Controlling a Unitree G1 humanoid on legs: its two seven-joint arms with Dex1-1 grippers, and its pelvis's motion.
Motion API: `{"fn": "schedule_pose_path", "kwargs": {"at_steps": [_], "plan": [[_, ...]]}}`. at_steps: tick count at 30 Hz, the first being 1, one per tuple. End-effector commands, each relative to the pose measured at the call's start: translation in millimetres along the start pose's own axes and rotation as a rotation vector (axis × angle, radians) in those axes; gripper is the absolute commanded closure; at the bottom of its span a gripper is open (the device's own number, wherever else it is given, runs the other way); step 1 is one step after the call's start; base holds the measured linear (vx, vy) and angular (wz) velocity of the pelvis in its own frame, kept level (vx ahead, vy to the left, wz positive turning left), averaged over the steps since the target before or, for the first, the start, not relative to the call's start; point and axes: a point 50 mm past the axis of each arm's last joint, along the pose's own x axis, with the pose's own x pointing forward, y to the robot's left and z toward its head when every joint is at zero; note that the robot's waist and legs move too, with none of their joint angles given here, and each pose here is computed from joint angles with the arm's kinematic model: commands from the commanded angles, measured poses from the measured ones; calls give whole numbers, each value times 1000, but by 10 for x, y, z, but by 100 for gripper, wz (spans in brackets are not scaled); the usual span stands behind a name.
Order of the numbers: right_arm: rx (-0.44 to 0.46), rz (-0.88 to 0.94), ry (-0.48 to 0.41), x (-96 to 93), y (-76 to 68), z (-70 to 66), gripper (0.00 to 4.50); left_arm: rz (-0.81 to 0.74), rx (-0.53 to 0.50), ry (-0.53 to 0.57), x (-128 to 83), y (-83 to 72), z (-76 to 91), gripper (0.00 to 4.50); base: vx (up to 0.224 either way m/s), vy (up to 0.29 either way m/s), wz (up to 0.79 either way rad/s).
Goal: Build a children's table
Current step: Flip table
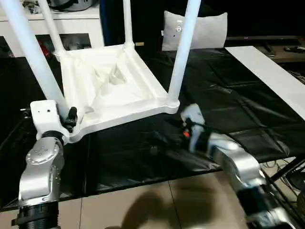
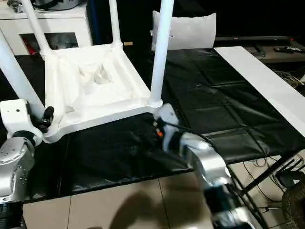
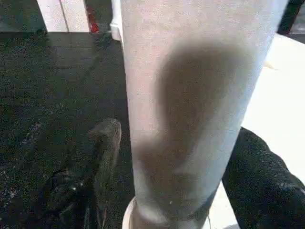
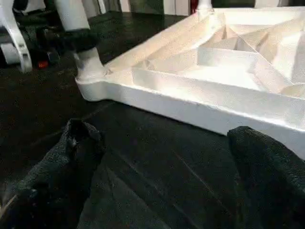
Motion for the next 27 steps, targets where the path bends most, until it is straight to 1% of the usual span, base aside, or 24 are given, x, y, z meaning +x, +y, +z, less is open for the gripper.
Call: {"fn": "schedule_pose_path", "kwargs": {"at_steps": [1, 2, 6, 8, 9, 10, 11, 12, 13, 15, 16, 17, 21, 23, 25, 26, 27], "plan": [[-6, -33, -6, -12, -63, 26, 0, -2, -9, 0, 11, -21, 0, 164, 0, 0, 0], [-6, -38, -8, -7, -66, 28, 0, -8, -13, 5, 6, -27, -4, 164, 0, 0, 0], [-2, -49, -11, 10, -72, 29, 0, -34, -31, 16, -14, -73, -18, 203, 0, 0, 0], [8, -66, -13, 26, -82, 24, 0, -104, -76, 12, -31, -161, -15, 204, 0, 0, 0], [17, -80, -10, 32, -93, 17, 0, -161, -115, 9, -45, -222, -6, 215, 0, 0, 0], [21, -87, -8, 34, -99, 12, 0, -190, -137, 8, -54, -252, -1, 215, 0, 0, 0], [33, -103, -2, 36, -113, 2, 0, -247, -193, 11, -73, -313, 12, 229, 0, 0, 0], [55, -127, 4, 35, -137, -13, 0, -315, -303, 28, -103, -395, 34, 236, 0, 0, 0], [66, -143, 6, 34, -152, -21, 0, -360, -361, 37, -123, -440, 52, 236, 0, 0, 0], [83, -168, 7, 31, -175, -33, 0, -422, -418, 43, -154, -499, 77, 237, 0, 0, 0], [83, -168, 7, 31, -175, -33, 0, -422, -418, 43, -154, -499, 77, 238, 0, 0, 0], [94, -183, 8, 31, -186, -40, 0, -451, -443, 48, -172, -526, 84, 238, 0, 0, 0], [160, -270, -8, 42, -252, -54, 0, -571, -601, 68, -278, -641, 117, 238, 0, 0, 0], [184, -287, -27, 41, -266, -36, 0, -593, -623, 76, -304, -656, 125, 238, 0, 0, 0], [222, -283, -76, 44, -269, 16, 0, -600, -603, 90, -316, -658, 116, 238, 0, 0, 0], [223, -282, -78, 45, -269, 18, 0, -601, -602, 91, -316, -659, 116, 238, 0, 0, 0], [231, -269, -99, 50, -261, 42, 0, -607, -597, 94, -322, -664, 115, 238, 0, 0, 0]]}}
